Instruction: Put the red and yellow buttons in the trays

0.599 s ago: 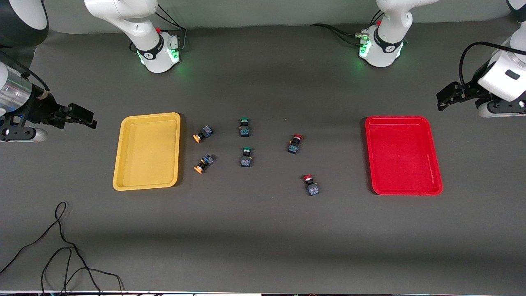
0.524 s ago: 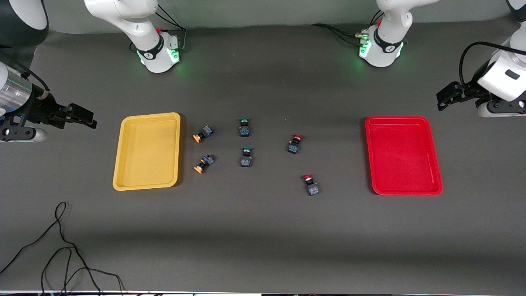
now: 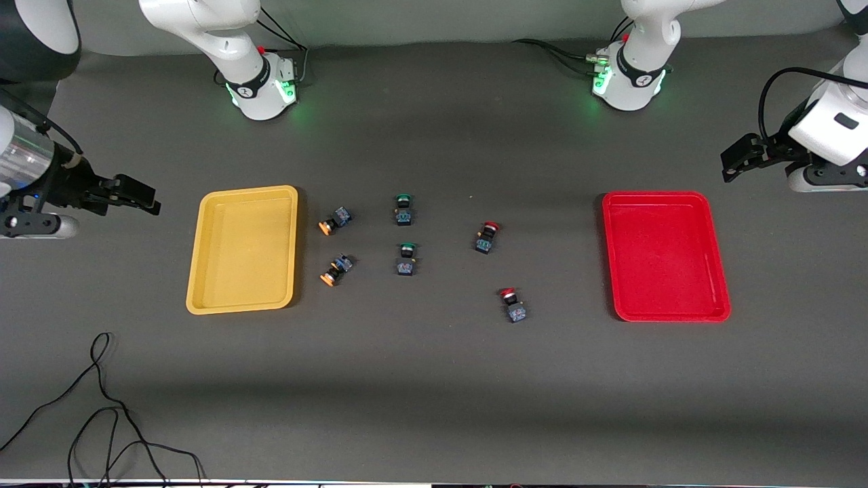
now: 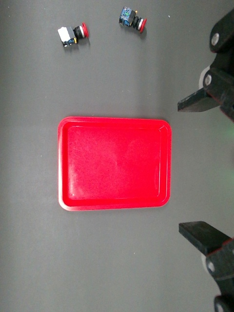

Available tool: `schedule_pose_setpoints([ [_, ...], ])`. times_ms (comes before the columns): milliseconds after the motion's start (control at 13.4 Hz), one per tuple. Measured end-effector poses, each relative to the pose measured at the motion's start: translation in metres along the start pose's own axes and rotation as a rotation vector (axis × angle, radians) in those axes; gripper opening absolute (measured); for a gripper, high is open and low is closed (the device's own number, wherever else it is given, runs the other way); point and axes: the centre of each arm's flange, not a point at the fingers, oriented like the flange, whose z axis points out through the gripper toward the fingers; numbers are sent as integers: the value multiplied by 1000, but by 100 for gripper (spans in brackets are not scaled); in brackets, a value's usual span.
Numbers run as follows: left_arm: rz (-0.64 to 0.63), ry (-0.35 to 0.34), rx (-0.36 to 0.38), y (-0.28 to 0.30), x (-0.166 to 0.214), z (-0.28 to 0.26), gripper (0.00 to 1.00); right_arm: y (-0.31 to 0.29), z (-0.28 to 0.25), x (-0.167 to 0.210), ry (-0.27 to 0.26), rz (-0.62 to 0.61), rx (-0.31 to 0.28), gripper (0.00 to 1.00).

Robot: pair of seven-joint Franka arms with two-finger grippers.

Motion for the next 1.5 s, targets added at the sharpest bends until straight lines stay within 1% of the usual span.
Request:
schedule_pose_setpoints([
  [75,6,-3,0,3,-1,0,100,-3,21,8,-55,-18,-4,100],
  [150,19,-4,1,10,-1,0,100,-9,39,14,-96,-40,-5,100],
  [225,32,-4,1,22,-2,0,100,-22,53,17,-122,-45,-10,100],
  [299,37,-5,3,38,-4,0,100,-45,63,16,-141,-12,-23,100],
  [374,35,-5,6,60,-7,1,100,-73,75,8,-157,62,-43,100],
  [449,29,-7,9,86,-11,2,100,-106,92,-3,-154,139,-62,100],
  [599,-5,-3,12,154,-24,10,100,-178,144,-39,-104,287,-71,100],
  [674,-23,5,5,191,-31,16,100,-203,177,-60,-75,346,-69,100],
  [749,-40,11,-8,226,-38,24,100,-213,210,-79,-54,395,-66,100],
  [898,-74,10,-47,273,-42,42,100,-204,271,-101,-29,468,-54,100],
  [973,-87,1,-61,284,-40,53,100,-194,297,-109,-22,499,-47,100],
  [1123,-115,-21,-77,299,-33,76,100,-181,336,-118,-25,571,-18,100],
  [1273,-136,-21,-43,321,-30,109,100,-177,369,-119,-31,616,3,100],
  [1422,-144,-3,-10,356,-31,161,100,-180,398,-119,-27,628,9,100],
  [1497,-125,-3,-4,373,-31,191,100,-180,410,-119,-28,635,8,100],
])
